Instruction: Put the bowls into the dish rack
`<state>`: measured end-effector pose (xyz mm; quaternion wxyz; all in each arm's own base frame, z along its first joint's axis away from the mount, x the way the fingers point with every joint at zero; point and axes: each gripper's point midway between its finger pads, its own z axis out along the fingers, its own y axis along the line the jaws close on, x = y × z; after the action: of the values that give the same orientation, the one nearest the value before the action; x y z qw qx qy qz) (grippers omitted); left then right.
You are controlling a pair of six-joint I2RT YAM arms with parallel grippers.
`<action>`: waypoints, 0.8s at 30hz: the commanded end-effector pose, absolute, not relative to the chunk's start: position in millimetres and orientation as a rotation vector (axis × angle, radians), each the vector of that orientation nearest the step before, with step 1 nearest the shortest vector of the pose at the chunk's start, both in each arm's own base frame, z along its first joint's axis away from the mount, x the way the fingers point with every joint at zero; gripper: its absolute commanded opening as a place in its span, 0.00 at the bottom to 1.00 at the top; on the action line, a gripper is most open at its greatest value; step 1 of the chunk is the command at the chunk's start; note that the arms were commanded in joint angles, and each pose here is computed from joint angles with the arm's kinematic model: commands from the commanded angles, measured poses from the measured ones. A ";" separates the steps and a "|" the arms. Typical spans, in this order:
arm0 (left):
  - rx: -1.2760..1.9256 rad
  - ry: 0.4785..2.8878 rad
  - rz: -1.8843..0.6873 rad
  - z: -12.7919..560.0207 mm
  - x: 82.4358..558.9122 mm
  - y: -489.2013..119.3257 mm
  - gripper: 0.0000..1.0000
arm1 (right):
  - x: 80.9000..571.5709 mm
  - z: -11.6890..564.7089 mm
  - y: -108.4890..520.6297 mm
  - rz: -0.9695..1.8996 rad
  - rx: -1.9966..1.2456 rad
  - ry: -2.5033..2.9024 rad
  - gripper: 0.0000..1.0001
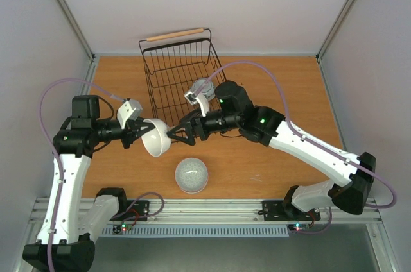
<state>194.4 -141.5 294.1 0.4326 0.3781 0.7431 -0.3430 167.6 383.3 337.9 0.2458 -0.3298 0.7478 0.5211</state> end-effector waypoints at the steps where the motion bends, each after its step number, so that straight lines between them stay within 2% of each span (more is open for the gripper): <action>1: 0.950 1.802 -0.883 301.2 192.1 -145.5 0.00 | 165.5 345.0 396.1 1.538 -0.906 2.017 0.99; 22: 0.943 1.800 -0.915 298.2 196.5 -147.1 0.00 | 140.1 348.6 427.8 1.637 -1.048 1.991 0.98; 24: 0.941 1.797 -0.917 299.2 196.5 -147.3 0.01 | 136.9 348.5 429.7 1.652 -1.066 1.988 0.89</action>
<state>195.9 -143.5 288.4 0.4238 0.3720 0.7440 -0.3585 146.9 422.7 331.7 0.1772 -0.3593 0.7240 0.5615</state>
